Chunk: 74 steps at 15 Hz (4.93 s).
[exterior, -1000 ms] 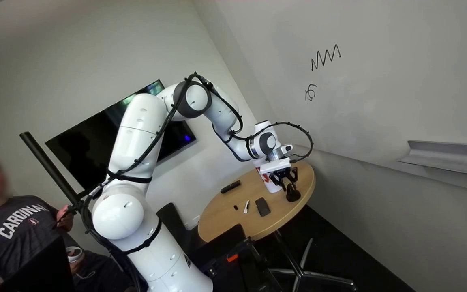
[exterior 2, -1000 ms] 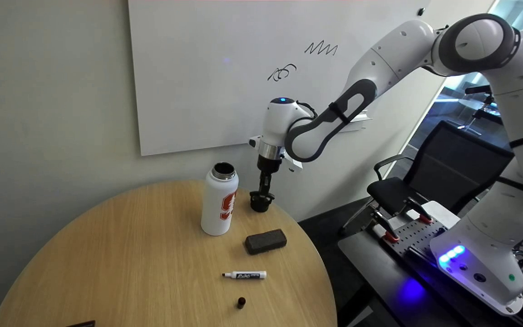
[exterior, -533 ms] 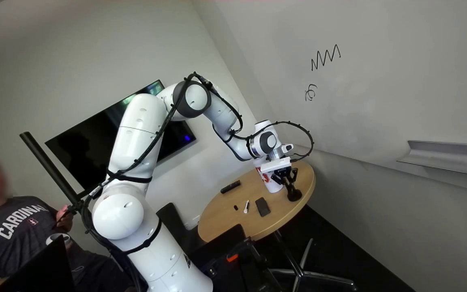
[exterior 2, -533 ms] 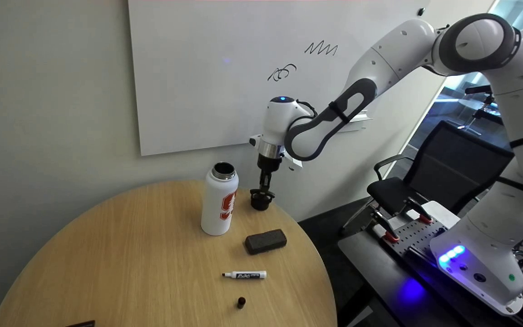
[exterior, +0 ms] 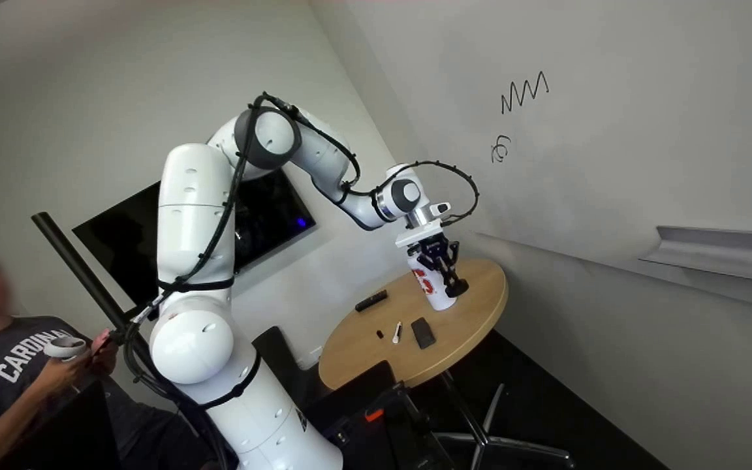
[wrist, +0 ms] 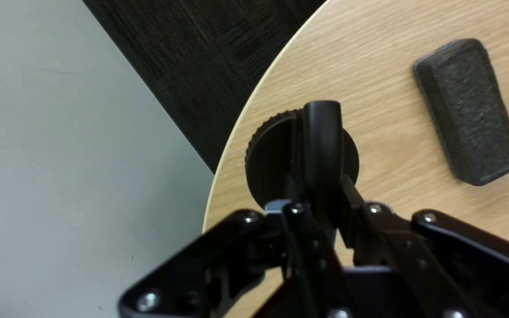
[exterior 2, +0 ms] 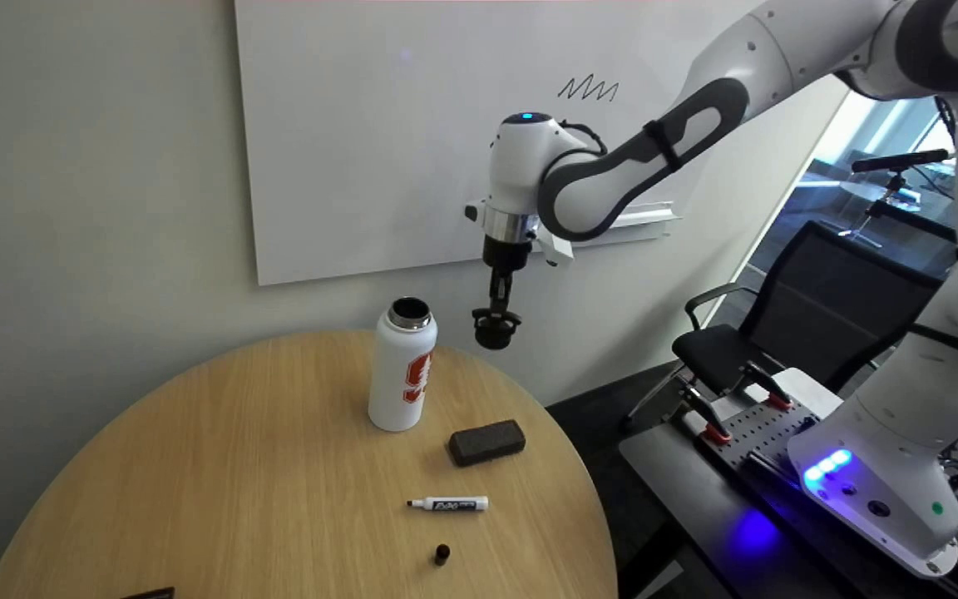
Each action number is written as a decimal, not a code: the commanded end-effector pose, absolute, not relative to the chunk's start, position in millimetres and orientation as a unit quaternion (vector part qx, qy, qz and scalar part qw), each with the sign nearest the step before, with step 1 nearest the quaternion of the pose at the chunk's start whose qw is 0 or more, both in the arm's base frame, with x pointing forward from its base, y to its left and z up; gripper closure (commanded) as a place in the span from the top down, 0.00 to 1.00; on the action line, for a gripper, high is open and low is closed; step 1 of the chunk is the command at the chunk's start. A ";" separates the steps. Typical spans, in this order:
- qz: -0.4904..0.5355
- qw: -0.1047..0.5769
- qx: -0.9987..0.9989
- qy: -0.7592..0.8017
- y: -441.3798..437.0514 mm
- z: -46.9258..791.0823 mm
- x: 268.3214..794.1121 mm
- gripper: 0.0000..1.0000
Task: Pick up the black lid from the table and put it on the white bottle.
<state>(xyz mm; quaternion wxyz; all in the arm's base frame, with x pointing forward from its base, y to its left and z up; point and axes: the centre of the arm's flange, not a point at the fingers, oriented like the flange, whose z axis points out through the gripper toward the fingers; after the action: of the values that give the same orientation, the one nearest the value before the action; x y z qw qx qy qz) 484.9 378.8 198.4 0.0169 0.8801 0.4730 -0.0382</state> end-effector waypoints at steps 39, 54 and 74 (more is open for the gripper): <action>0.014 0.010 0.763 0.646 552.8 356.7 444.0 0.05; 0.000 0.002 0.764 0.645 560.2 334.8 462.9 0.05; -0.009 0.013 0.762 0.648 559.1 342.5 448.1 0.84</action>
<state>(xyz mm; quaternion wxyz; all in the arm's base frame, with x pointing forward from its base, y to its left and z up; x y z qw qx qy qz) 450.1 560.1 330.7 0.0052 0.7638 0.6454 -0.0073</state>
